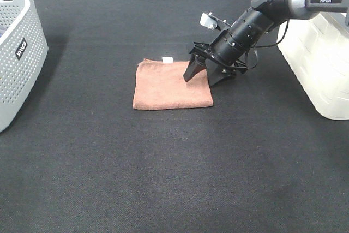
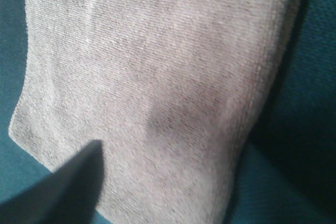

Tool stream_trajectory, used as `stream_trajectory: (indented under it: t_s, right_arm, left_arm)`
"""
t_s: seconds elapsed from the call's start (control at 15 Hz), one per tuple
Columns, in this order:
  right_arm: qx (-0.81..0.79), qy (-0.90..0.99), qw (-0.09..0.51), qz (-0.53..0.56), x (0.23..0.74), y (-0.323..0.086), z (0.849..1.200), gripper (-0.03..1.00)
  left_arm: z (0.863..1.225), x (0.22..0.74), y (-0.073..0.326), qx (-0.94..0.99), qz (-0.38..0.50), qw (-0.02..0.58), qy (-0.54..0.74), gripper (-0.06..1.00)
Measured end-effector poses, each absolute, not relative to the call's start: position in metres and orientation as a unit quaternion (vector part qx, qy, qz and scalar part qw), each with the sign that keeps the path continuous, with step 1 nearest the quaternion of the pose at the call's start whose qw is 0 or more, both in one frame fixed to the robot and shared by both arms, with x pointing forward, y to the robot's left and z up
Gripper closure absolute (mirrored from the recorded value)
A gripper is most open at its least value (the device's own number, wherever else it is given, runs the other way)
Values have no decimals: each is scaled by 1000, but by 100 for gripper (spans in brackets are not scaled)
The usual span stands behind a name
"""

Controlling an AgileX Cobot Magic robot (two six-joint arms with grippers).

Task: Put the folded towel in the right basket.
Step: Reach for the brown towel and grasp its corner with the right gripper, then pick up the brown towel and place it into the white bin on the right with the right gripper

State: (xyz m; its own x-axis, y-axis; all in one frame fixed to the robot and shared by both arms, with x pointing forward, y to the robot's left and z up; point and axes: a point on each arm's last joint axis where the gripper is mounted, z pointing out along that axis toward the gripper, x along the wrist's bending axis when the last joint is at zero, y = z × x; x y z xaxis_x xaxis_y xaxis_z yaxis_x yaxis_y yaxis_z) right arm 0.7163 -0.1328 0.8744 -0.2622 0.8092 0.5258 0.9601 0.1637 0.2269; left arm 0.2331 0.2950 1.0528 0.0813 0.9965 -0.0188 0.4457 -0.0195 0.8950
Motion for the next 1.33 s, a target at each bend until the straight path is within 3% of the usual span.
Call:
stream_trajectory:
  t_s: [0.07, 0.13, 0.2, 0.33, 0.47, 0.8, 1.33]
  right_arm:
    - [-590, -746, 146, -271, 717, -132, 875, 52]
    - [-589, -745, 148, -275, 717, -131, 875, 60]
    - [-589, -745, 148, -275, 717, -131, 875, 60]
    - [-588, -745, 148, -278, 717, -131, 876, 72]
    - [-590, -743, 148, -281, 718, -130, 876, 95]
    - [-585, -745, 143, -288, 717, -130, 888, 97]
    - [-525, -783, 57, -328, 692, -141, 1026, 97]
  left_arm:
    - [1053, 233, 295, 622, 351, 392, 580, 7]
    - [1053, 233, 295, 622, 351, 392, 580, 7]
    - [1053, 233, 295, 622, 351, 392, 580, 7]
    - [1053, 233, 295, 622, 351, 392, 580, 7]
    - [1053, 233, 295, 622, 351, 392, 580, 7]
    - [1053, 233, 295, 622, 351, 392, 580, 7]
    - [1053, 233, 295, 622, 351, 392, 580, 7]
